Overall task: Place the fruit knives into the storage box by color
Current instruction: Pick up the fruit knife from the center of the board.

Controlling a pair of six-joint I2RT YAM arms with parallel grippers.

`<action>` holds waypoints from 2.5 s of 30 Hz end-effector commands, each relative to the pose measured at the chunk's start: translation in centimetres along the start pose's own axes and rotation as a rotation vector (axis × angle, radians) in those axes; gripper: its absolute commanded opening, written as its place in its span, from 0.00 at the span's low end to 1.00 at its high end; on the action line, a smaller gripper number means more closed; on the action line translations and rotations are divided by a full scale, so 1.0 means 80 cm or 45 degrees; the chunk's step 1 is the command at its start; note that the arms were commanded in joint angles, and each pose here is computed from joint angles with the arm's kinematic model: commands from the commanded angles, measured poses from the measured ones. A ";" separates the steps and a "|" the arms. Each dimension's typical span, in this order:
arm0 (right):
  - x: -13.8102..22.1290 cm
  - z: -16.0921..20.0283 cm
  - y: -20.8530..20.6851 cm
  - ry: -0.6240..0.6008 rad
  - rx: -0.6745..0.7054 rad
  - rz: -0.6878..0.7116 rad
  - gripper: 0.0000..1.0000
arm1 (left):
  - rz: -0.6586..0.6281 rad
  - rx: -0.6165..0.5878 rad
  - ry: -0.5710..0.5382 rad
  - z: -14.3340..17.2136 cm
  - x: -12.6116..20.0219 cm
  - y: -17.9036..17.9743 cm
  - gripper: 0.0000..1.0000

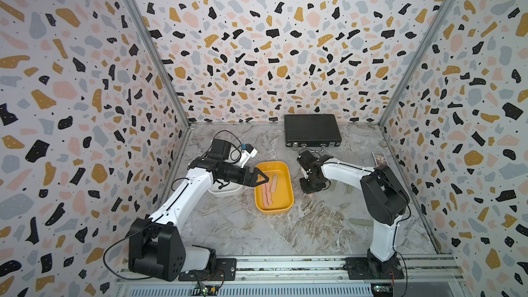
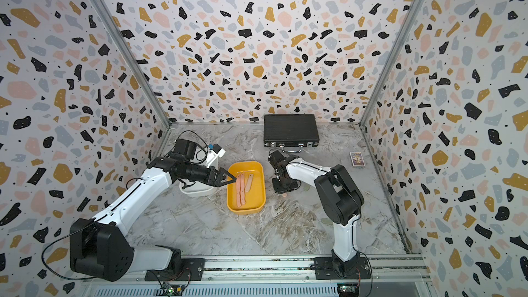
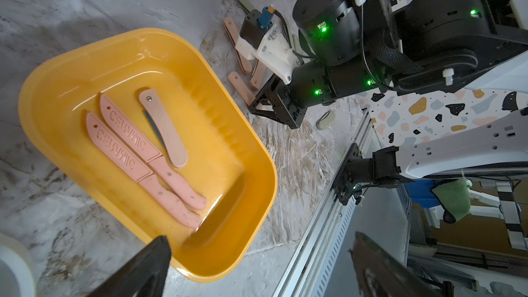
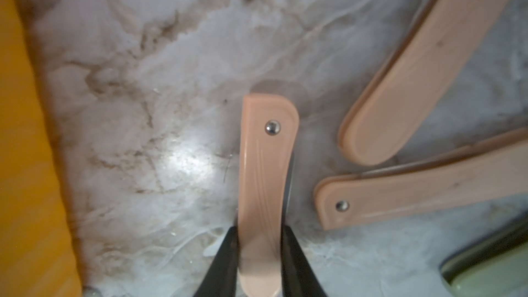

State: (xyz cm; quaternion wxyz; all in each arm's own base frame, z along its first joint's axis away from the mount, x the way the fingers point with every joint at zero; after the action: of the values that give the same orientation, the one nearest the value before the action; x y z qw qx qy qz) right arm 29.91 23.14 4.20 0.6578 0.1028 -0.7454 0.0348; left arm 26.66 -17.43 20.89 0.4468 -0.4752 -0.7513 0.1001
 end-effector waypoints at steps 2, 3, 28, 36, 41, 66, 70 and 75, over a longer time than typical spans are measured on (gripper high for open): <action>-0.004 0.016 0.010 0.062 0.002 -0.001 0.27 | 0.025 -0.012 0.003 0.002 -0.005 0.001 0.99; -0.004 0.019 0.011 0.067 0.001 -0.001 0.27 | 0.024 -0.012 0.004 0.002 -0.005 0.001 0.99; 0.005 0.053 0.004 0.083 0.026 0.066 0.41 | 0.016 -0.015 0.011 0.004 -0.007 0.003 0.99; -0.002 0.056 0.003 0.100 0.032 0.078 0.39 | 0.014 -0.018 0.010 0.004 -0.007 0.002 0.99; -0.005 0.054 0.005 0.106 0.032 0.074 0.38 | 0.014 -0.017 0.009 0.004 -0.006 0.002 0.99; 0.044 0.028 0.019 0.009 0.073 0.031 0.22 | -0.033 -0.015 -0.007 -0.002 0.003 0.006 0.99; 0.063 0.021 0.020 -0.020 0.090 0.037 0.22 | -0.047 0.004 -0.040 -0.007 0.013 0.012 0.99; 0.092 0.009 0.025 -0.070 0.116 0.031 0.22 | -0.077 0.032 -0.089 -0.012 0.029 0.021 0.99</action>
State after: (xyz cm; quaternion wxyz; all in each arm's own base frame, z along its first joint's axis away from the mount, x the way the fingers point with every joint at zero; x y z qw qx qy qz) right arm 27.74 24.04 7.91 0.6555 0.1118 -0.7436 0.0692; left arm 27.89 -15.43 20.31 0.4510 -0.4416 -0.7675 0.1122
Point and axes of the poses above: each gripper's point midway between its finger pads, its own x axis back along the fingers, its own y axis along the line the jaws close on, z = x × y, the point moved 2 cm from there along x, back along the fingers, and after that the axes turned 7 degrees about -x, right-handed, at the moved point
